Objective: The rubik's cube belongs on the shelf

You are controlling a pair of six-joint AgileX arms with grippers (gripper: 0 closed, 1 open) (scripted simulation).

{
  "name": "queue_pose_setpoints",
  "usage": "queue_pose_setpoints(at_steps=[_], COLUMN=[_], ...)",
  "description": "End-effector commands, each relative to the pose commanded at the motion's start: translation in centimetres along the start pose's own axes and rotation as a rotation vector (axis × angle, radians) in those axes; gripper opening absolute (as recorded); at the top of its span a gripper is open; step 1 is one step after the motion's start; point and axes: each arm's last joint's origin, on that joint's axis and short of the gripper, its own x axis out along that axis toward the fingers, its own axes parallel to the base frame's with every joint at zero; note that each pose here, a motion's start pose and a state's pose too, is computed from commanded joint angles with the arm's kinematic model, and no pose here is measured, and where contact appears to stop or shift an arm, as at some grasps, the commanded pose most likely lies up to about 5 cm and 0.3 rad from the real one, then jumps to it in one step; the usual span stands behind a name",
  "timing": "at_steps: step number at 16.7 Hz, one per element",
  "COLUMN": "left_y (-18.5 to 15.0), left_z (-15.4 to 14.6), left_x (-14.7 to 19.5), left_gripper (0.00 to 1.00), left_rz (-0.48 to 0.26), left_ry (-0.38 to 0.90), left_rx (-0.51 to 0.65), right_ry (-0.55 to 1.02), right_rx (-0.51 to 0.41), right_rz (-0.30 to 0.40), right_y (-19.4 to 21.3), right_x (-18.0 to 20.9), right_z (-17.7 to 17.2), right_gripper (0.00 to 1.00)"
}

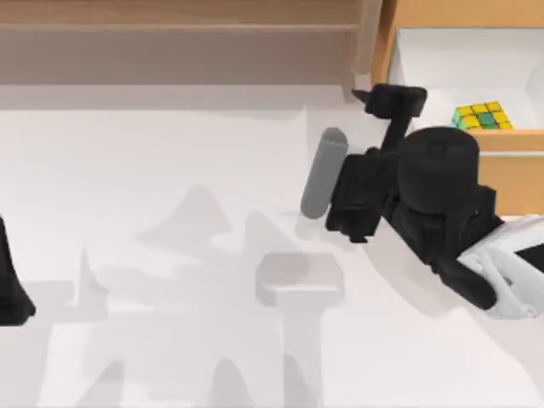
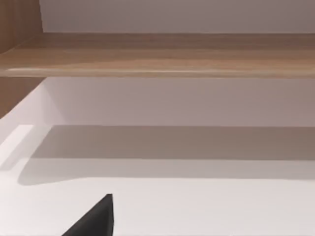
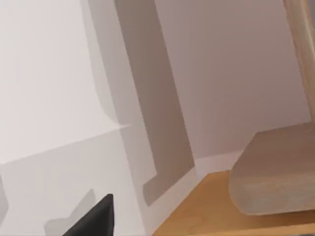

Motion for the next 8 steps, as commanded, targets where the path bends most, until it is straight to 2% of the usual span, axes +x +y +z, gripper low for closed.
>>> queue_pose_setpoints(at_steps=[4, 8], left_y=[0.0, 0.0], left_z=[0.0, 0.0], left_x=[0.0, 0.0], left_gripper=[1.00, 1.00], left_rz=[0.000, 0.000], left_ry=[0.000, 0.000], left_rx=[0.000, 0.000], right_ry=[0.128, 0.345], right_rx=[0.199, 0.436], right_rz=[0.197, 0.368], right_y=[-4.2, -9.3], right_x=[3.9, 6.5], right_z=[1.4, 0.3], right_gripper=[1.00, 1.00])
